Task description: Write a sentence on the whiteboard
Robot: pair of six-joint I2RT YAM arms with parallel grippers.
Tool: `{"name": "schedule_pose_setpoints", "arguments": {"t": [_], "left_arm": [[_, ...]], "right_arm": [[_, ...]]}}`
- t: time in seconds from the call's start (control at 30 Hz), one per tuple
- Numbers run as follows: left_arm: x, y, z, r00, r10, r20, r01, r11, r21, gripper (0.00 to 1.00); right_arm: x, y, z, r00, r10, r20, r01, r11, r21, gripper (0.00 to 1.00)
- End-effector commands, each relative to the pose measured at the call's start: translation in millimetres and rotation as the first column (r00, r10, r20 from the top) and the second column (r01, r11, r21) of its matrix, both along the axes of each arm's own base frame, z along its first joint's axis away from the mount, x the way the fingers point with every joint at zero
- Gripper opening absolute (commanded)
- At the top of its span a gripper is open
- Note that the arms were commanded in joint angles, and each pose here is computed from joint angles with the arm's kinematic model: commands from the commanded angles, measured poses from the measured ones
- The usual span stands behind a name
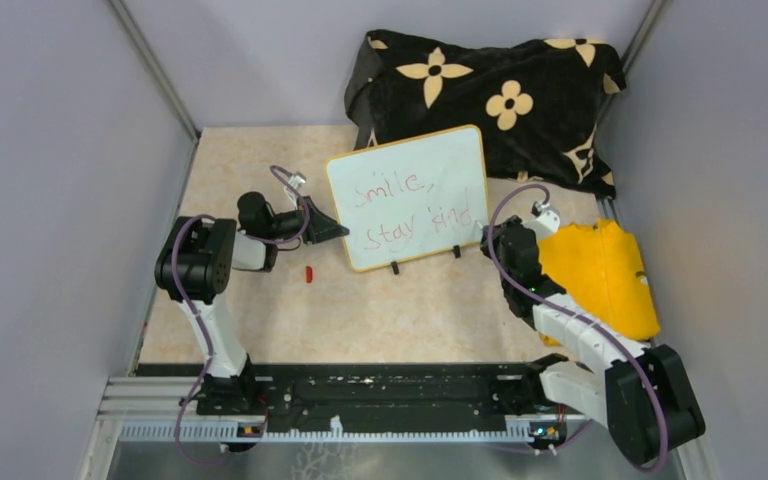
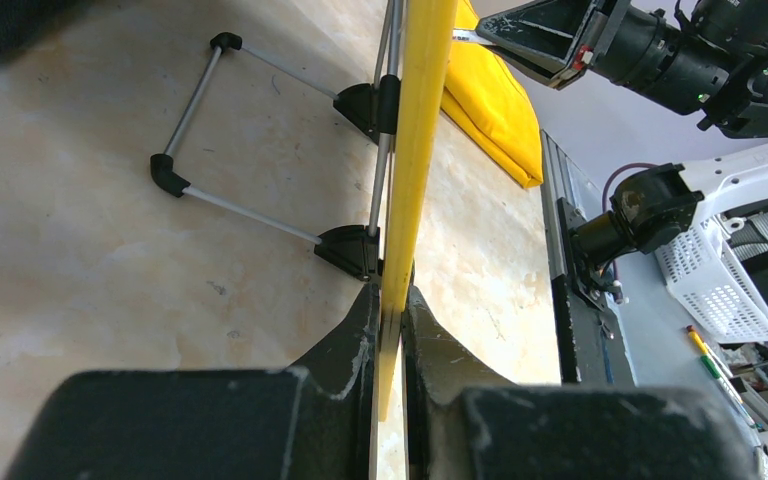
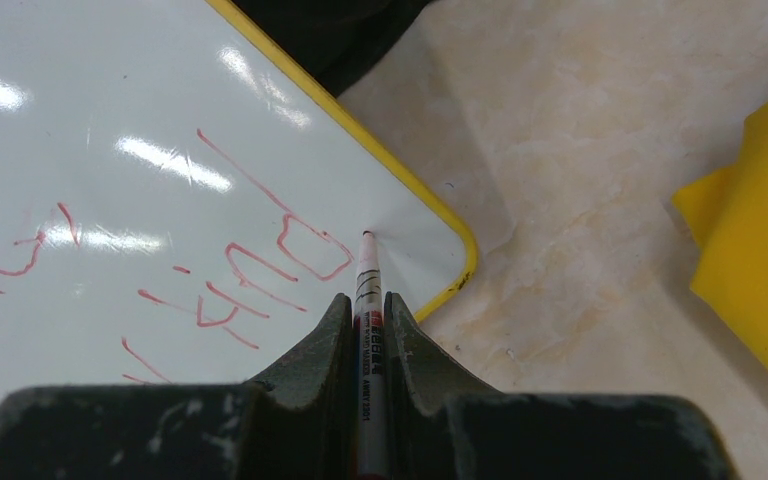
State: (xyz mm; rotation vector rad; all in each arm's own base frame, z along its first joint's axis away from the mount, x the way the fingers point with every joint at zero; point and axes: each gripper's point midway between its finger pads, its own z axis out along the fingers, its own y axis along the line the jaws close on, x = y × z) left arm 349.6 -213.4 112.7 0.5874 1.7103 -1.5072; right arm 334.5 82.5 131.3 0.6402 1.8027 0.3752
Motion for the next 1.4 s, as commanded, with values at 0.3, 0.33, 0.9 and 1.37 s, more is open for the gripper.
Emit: {"name": "schedule_pose_setpoints", "arguments": {"t": [0.3, 0.33, 0.9, 1.37], "left_arm": [[4.0, 0.7, -21.5, 0.991, 0.051, -0.124, -0.049, 0.999, 0.017, 0.11], [4.0, 0.7, -20.9, 0.991, 0.050, -0.123, -0.049, 0.999, 0.016, 0.11], [1.7, -0.4, -7.4, 0.995, 0.042, -0.086, -0.043, 0.999, -0.007, 0.30], [-6.0, 4.1, 5.3, 0.997, 0.079, -0.023, -0.079, 0.997, 0.017, 0.99]], "right_arm": [[-0.1, -2.9, 17.5, 0.999, -0.009, 0.046, 0.008, 1.000, 0.025, 0.00], [-0.6, -2.8, 18.8, 0.999, -0.008, 0.048, 0.006, 1.000, 0.027, 0.00], [-25.0, 10.6, 86.1, 0.982, 0.112, 0.154, -0.123, 0.990, 0.067, 0.00], [-50.2, 17.0, 91.4, 0.965, 0.212, 0.156, -0.220, 0.975, 0.040, 0.00]]}}
